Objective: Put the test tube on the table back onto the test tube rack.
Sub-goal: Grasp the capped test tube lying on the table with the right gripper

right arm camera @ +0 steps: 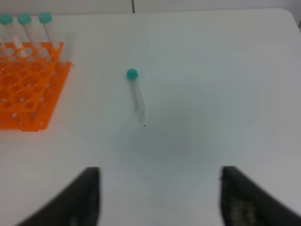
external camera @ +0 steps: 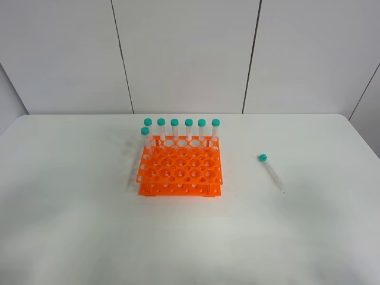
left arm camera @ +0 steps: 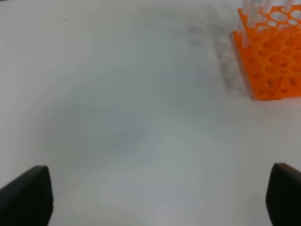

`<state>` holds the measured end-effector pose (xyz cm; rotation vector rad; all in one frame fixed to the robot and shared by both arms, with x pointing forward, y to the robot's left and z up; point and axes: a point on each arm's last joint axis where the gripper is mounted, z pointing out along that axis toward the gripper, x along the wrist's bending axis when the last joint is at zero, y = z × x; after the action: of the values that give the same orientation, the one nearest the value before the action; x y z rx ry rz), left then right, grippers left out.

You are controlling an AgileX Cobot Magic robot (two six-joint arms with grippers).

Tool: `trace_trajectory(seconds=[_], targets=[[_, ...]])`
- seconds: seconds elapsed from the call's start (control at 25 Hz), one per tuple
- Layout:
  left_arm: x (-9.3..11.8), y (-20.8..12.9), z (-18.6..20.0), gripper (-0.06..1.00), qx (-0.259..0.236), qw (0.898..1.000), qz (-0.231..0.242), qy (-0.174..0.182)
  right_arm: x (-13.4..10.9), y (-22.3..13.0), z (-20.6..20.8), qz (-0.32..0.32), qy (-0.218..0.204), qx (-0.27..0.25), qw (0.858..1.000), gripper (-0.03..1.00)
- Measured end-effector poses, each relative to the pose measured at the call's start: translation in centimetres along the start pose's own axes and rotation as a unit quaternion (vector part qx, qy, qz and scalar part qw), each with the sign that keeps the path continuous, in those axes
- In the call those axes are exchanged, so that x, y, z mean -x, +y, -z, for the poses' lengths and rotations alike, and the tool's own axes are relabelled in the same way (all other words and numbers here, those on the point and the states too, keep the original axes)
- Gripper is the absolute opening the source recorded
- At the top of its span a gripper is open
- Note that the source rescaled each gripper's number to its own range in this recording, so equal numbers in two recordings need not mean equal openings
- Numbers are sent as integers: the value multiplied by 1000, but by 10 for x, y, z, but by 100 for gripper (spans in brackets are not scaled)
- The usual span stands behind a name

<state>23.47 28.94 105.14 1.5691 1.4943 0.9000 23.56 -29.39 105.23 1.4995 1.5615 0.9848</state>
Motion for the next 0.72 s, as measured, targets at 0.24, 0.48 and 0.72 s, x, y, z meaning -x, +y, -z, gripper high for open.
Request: trace_trajectory(seconds=[0.24,0.48,0.72], targets=[[0,0,0,100,0,1000,0,0,0,0,0,0,0,0,1000,89],[0,0,0,100,0,1000,0,0,-1,21,16,-1,3,73,997,89],[0,0,0,100,0,1000,0,0,0,65,9,7,7,45,999,89]])
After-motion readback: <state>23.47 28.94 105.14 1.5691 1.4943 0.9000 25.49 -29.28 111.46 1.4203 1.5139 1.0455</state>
